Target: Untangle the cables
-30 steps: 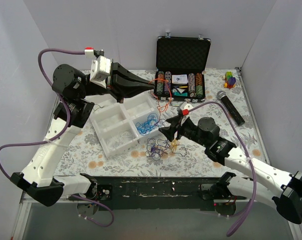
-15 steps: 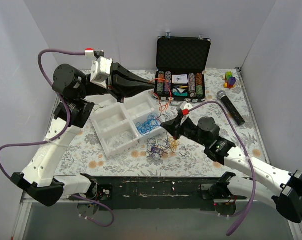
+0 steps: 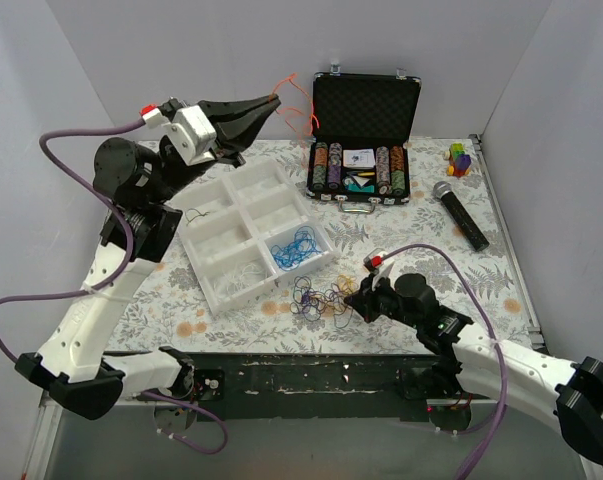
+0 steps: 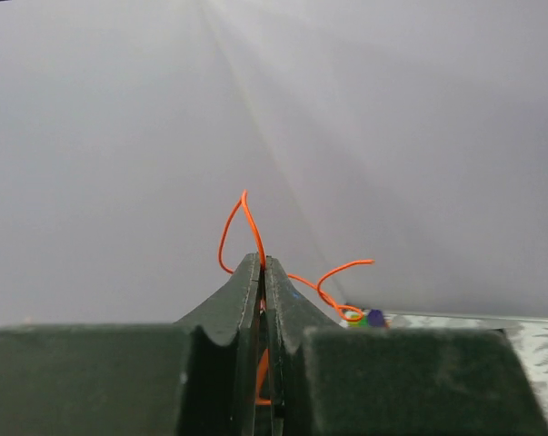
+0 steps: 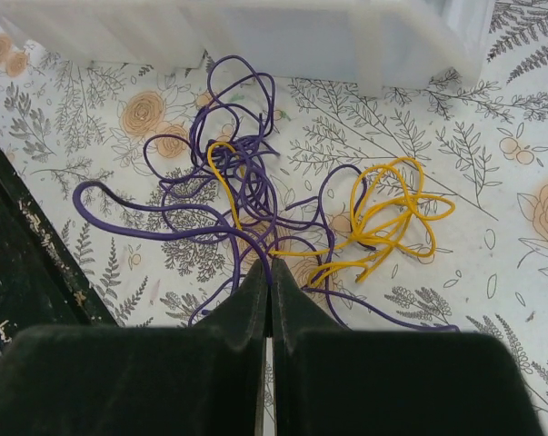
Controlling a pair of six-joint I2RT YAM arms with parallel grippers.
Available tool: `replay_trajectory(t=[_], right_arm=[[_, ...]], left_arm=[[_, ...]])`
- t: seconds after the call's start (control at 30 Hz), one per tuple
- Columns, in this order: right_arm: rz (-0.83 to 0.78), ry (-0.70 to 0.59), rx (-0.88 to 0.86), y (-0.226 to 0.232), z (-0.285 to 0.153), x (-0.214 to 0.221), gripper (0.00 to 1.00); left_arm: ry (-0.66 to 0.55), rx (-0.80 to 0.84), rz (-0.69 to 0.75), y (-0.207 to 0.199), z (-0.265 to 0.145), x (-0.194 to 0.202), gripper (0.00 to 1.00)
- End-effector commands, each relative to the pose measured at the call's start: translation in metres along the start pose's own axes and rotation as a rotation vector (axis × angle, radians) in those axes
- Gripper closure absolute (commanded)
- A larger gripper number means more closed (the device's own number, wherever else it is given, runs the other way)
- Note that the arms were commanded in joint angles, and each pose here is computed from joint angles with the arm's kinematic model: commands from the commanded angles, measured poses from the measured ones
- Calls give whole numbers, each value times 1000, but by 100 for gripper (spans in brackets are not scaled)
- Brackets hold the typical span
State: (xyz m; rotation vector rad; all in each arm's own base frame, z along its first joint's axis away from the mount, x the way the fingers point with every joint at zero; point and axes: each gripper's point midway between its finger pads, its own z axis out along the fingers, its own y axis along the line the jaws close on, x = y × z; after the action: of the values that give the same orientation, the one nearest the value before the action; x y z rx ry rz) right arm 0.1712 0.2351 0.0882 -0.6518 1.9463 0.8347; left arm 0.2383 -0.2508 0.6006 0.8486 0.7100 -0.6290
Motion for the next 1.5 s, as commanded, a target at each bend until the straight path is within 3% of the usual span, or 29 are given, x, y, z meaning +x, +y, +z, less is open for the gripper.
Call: replay_trajectory(t=[0.0, 0.27, 0.53, 0.9, 1.47], right_arm=[[24, -91, 10, 3, -5, -23, 99], [12, -211, -21, 17, -18, -71, 99], [-5, -268, -41, 27, -29, -97, 99], [-35, -300, -32, 29, -34, -118, 99], [-42, -321, -21, 29, -39, -129, 99]], left_arm=[[88, -214, 131, 40, -9, 36, 100], [356, -369, 104, 66, -52, 193, 100], [528, -412, 74, 89, -88, 305, 100], [624, -358, 27, 73, -109, 370, 100], [749, -348, 58, 68, -150, 427, 100]])
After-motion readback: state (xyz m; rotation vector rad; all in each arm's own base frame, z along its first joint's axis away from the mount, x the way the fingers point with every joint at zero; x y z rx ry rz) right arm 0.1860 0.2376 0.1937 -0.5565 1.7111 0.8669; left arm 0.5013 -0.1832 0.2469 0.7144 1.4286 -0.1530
